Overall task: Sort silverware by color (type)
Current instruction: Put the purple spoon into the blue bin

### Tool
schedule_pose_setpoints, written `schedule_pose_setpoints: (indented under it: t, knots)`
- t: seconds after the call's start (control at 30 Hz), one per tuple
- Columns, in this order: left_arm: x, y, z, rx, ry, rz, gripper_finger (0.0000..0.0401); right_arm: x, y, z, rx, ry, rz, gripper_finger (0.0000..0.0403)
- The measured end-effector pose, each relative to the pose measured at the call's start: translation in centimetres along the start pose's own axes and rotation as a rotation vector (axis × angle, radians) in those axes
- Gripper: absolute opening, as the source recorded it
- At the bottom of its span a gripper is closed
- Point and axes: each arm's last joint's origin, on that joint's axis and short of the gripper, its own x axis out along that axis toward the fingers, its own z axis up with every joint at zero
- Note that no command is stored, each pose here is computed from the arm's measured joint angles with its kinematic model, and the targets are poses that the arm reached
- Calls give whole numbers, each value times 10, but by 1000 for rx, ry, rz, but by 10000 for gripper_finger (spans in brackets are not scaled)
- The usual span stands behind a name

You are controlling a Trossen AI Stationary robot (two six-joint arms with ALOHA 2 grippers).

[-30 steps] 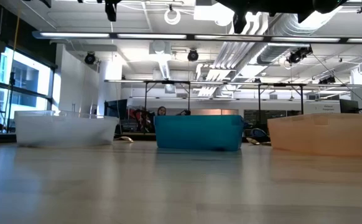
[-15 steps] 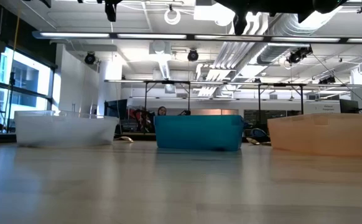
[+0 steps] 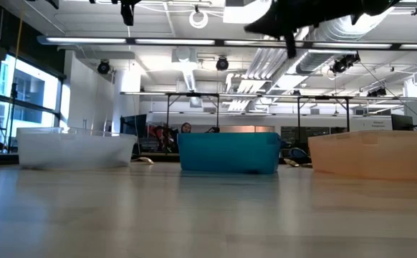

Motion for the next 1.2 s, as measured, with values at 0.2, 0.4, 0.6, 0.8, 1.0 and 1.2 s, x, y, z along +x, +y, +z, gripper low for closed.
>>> schedule_pose_setpoints:
  t: [0.2,0.4,0.6,0.8,1.0,1.2]
  knots:
    - [0,0,0,0,0,0,0,-7,-24,-16,268,-79,-516,0]
    - [0,0,0,-1,0,0,0,-18,-38,-32,480,-134,-769,0]
    - [0,0,0,-28,1,-1,0,-19,-40,-35,457,-79,-779,0]
    - [0,0,0,-44,0,1,0,-19,-57,-33,544,-52,-842,0]
    - [0,1,0,-44,-6,27,0,-21,-112,-35,654,26,-1090,0]
    - [0,1,0,-27,-4,27,0,-19,-157,-38,781,-25,-1266,0]
